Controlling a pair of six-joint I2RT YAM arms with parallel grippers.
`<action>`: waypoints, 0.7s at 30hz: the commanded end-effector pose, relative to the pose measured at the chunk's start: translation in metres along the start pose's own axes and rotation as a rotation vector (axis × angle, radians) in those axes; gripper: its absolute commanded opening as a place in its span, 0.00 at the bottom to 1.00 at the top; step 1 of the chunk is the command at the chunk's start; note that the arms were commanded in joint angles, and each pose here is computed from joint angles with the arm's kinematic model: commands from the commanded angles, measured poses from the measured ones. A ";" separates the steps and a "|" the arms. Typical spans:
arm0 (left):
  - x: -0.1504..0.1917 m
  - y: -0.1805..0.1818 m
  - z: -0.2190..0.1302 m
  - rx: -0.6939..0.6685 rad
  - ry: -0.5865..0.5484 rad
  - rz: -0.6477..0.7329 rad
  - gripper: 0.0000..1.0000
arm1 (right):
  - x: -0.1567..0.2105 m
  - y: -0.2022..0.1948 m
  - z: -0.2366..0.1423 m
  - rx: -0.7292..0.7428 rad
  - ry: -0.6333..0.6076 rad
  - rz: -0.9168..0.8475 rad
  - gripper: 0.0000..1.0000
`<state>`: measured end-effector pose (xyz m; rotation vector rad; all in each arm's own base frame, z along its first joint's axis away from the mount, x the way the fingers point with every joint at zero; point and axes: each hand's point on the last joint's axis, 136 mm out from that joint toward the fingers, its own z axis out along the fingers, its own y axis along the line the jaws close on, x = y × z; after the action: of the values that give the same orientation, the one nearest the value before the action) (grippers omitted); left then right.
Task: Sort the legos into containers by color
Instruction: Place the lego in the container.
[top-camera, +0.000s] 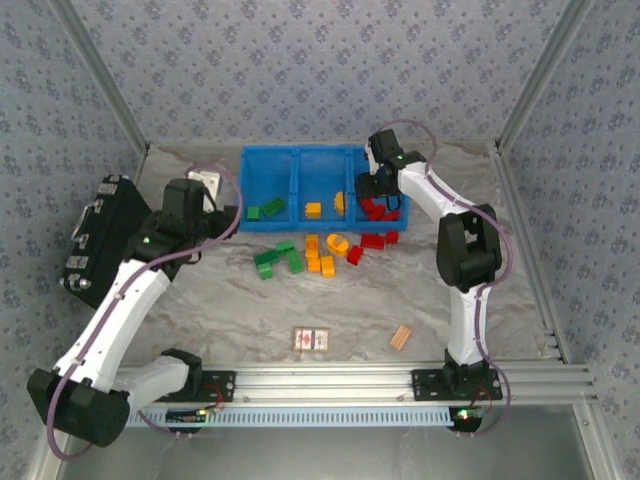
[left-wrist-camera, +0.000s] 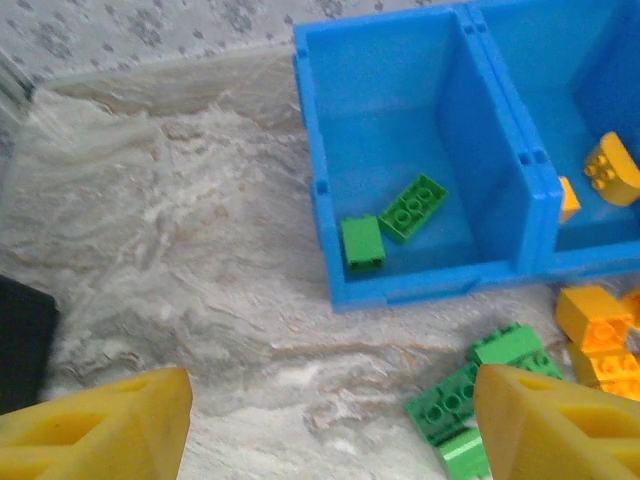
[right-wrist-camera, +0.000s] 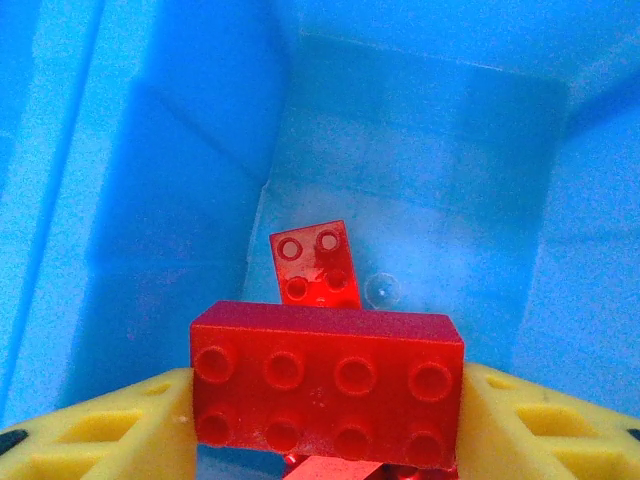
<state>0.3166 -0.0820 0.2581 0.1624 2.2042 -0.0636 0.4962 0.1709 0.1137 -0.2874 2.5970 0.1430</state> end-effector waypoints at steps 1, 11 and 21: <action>0.021 -0.011 -0.002 0.080 0.025 -0.104 0.74 | 0.004 0.006 0.005 -0.008 0.026 -0.014 0.63; 0.088 -0.015 0.020 0.068 0.166 -0.189 0.75 | 0.003 0.007 -0.006 -0.010 0.012 -0.024 0.69; 0.125 -0.040 0.044 0.090 0.265 -0.167 0.75 | 0.006 0.004 -0.016 -0.009 0.000 -0.022 0.81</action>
<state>0.2704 -0.1064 0.1355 0.0610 2.4868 -0.2196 0.4918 0.1691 0.1125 -0.2880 2.6018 0.1382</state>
